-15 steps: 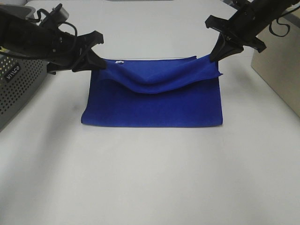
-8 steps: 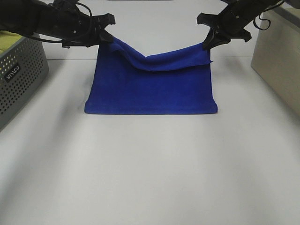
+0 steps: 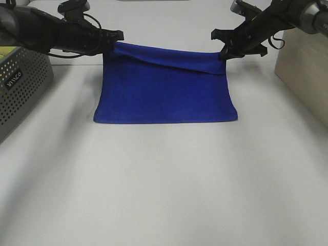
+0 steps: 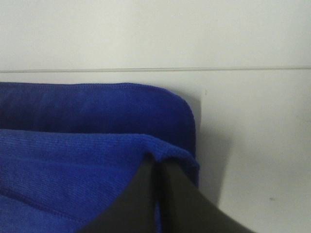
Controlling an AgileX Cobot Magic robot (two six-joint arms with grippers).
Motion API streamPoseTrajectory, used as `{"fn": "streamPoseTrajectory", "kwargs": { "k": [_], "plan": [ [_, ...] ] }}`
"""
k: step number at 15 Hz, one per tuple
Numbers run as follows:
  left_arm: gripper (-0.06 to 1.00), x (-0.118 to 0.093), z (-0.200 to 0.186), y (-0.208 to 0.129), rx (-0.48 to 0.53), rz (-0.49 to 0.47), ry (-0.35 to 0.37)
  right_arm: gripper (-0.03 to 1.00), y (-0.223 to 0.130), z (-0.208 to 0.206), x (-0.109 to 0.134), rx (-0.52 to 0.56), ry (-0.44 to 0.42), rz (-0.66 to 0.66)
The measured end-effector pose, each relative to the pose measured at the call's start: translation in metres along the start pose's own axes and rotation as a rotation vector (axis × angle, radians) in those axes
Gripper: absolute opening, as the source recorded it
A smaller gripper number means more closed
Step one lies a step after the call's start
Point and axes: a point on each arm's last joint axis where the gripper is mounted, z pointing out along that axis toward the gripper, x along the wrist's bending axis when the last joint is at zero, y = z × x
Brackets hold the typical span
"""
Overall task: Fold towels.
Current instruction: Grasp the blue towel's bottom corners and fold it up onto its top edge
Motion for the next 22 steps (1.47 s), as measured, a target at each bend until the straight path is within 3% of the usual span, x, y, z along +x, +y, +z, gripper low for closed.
{"fn": "streamPoseTrajectory", "kwargs": {
  "k": [6, 8, 10, 12, 13, 15, 16, 19, 22],
  "plan": [
    [0.00, 0.005, 0.013, -0.014, -0.004, 0.010, 0.047, 0.03, -0.012, 0.024, 0.011, -0.011, -0.001, -0.022],
    [0.05, 0.008, 0.017, -0.019, 0.000, 0.008, 0.061, 0.12, -0.012, 0.026, 0.014, -0.018, -0.025, -0.049],
    [0.23, 0.010, 0.018, -0.019, -0.005, 0.012, 0.073, 0.29, -0.011, 0.026, 0.010, -0.031, -0.067, -0.037],
    [0.53, 0.011, 0.018, -0.018, -0.024, 0.038, 0.099, 0.55, -0.011, 0.025, 0.005, -0.030, -0.118, -0.010],
    [0.63, 0.011, 0.017, -0.016, -0.027, 0.068, 0.103, 0.65, -0.013, 0.024, 0.004, -0.001, -0.137, -0.010],
    [0.72, 0.009, 0.012, -0.011, -0.013, 0.124, 0.078, 0.74, -0.017, 0.016, 0.006, 0.090, -0.148, -0.021],
    [0.73, 0.009, 0.010, -0.011, 0.029, 0.114, 0.033, 0.75, -0.019, 0.011, 0.008, 0.139, -0.148, -0.028],
    [0.73, 0.023, 0.001, -0.021, 0.236, -0.037, -0.110, 0.76, -0.027, -0.003, 0.012, 0.296, -0.148, -0.031],
    [0.73, 0.033, -0.008, -0.031, 0.412, -0.157, -0.127, 0.76, -0.034, -0.007, 0.012, 0.385, -0.150, -0.026]
  ]
}}
